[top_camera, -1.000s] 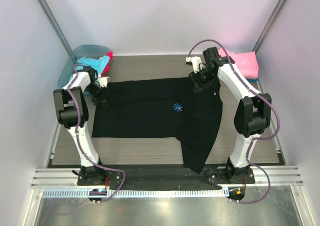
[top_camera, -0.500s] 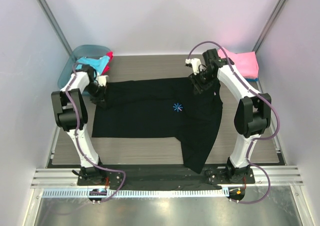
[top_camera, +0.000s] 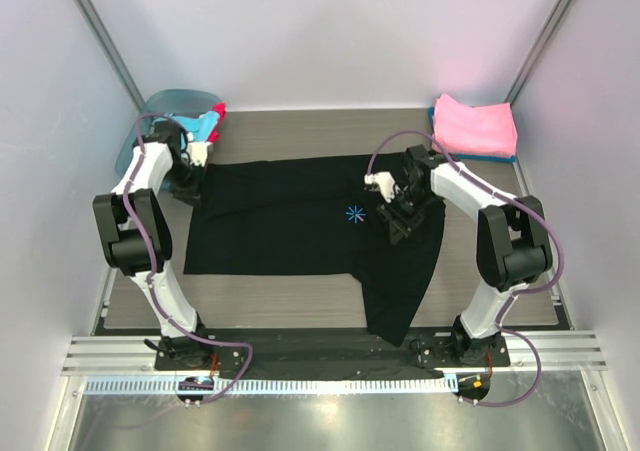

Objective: Fold and stack the t-shirts
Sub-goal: Fold the tshirt

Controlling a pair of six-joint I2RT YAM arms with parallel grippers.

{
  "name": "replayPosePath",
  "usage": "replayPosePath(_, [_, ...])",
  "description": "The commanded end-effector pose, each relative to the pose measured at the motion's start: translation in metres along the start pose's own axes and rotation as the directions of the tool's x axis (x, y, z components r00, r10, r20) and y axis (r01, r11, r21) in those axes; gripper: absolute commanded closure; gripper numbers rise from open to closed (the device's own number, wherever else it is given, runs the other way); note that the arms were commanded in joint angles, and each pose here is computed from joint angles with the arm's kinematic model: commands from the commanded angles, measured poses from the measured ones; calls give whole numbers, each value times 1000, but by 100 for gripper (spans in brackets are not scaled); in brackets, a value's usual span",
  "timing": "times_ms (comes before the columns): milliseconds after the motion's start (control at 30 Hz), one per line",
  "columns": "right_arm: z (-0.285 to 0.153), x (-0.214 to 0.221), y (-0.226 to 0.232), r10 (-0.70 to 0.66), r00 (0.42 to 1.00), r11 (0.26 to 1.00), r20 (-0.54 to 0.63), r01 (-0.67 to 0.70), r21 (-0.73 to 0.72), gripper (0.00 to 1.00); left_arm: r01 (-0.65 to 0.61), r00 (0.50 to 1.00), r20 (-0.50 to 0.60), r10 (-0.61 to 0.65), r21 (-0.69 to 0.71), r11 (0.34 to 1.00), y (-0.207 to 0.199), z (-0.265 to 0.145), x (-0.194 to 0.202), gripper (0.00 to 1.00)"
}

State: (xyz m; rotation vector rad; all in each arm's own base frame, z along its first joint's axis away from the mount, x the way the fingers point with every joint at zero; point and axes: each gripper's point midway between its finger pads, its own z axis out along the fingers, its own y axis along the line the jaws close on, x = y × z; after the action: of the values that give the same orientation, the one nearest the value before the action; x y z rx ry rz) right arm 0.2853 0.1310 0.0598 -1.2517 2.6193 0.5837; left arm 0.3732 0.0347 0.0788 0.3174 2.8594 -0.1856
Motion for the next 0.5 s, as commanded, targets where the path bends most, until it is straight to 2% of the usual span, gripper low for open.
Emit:
replayPosePath(0, [-3, 5, 27, -112, 994, 993, 20, 112, -46, 55, -88, 996, 24, 90, -69, 994, 9, -16, -1, 100])
replayPosePath(200, [12, 33, 35, -135, 989, 988, -58, 130, -85, 55, -160, 987, -6, 161, -134, 978, 22, -23, 4, 100])
replayPosePath(267, [16, 42, 33, -150, 986, 986, -78, 143, -86, 55, -154, 988, -30, 151, -112, 982, 19, -20, 8, 100])
replayPosePath(300, [17, 44, 31, -159, 983, 985, -89, 152, -79, 55, -145, 989, -30, 143, -91, 985, 16, -18, 8, 95])
replayPosePath(333, [19, 48, 31, -162, 982, 985, -97, 155, -80, 55, -115, 993, -45, 112, -70, 991, 12, -15, 12, 77])
replayPosePath(367, [22, 51, 30, -167, 980, 984, -105, 159, -81, 55, -102, 994, -53, 100, -47, 994, 9, -11, 12, 70])
replayPosePath(400, [23, 54, 30, -168, 979, 984, -113, 159, -84, 55, -88, 995, -49, 87, -7, 996, 1, -7, 12, 65])
replayPosePath(467, [26, 57, 28, -168, 978, 984, -126, 159, -82, 54, -58, 997, -56, 60, 21, 998, -3, -3, 11, 63])
